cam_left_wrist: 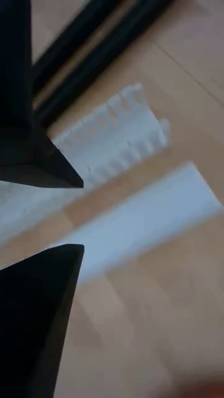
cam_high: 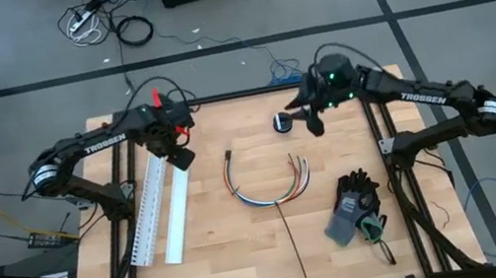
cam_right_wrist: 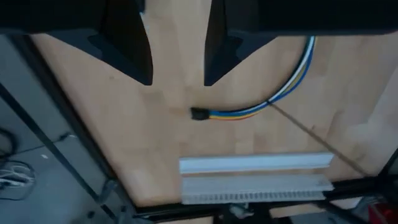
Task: Ziptie cables
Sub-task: Move the white cable duct to the bottom center of the table
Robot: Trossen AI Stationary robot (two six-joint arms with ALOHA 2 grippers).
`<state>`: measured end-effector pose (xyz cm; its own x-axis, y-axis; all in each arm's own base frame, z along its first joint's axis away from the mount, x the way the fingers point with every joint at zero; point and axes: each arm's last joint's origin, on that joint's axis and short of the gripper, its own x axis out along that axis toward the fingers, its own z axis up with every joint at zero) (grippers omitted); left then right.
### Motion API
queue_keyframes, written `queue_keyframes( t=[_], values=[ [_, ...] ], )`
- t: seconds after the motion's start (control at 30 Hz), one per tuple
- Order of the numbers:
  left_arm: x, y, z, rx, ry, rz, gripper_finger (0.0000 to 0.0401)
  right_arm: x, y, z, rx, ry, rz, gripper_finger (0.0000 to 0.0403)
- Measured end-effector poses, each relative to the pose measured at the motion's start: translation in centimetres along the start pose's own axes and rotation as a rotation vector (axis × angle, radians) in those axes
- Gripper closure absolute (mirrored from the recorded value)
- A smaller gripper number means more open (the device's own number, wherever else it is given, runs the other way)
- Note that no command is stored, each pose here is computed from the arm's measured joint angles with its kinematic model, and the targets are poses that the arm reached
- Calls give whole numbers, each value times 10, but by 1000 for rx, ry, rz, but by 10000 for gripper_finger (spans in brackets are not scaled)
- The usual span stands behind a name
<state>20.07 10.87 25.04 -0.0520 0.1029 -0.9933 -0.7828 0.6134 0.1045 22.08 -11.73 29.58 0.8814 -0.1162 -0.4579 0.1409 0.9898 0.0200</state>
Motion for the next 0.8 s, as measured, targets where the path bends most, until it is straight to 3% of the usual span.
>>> queue_keyframes(
  t=[0.13, 0.37, 0.5, 0.6, 0.8],
  values=[
    [18, 5, -7, -3, 48, 56, 249, 9, 8, -12, 7, -7, 13, 229],
    [46, 3, -17, 13, 119, -35, 244, 16, 15, -21, 35, 3, -9, 131],
    [55, 6, -22, 14, 125, 32, 221, 17, 19, -20, 25, 6, -15, 83],
    [61, 9, -25, 3, 114, 109, 201, 18, 23, -20, 18, 11, -1, 60],
    [78, 6, -28, -13, 97, 27, 179, 19, 29, -21, 1, 24, 23, 46]
  ],
)
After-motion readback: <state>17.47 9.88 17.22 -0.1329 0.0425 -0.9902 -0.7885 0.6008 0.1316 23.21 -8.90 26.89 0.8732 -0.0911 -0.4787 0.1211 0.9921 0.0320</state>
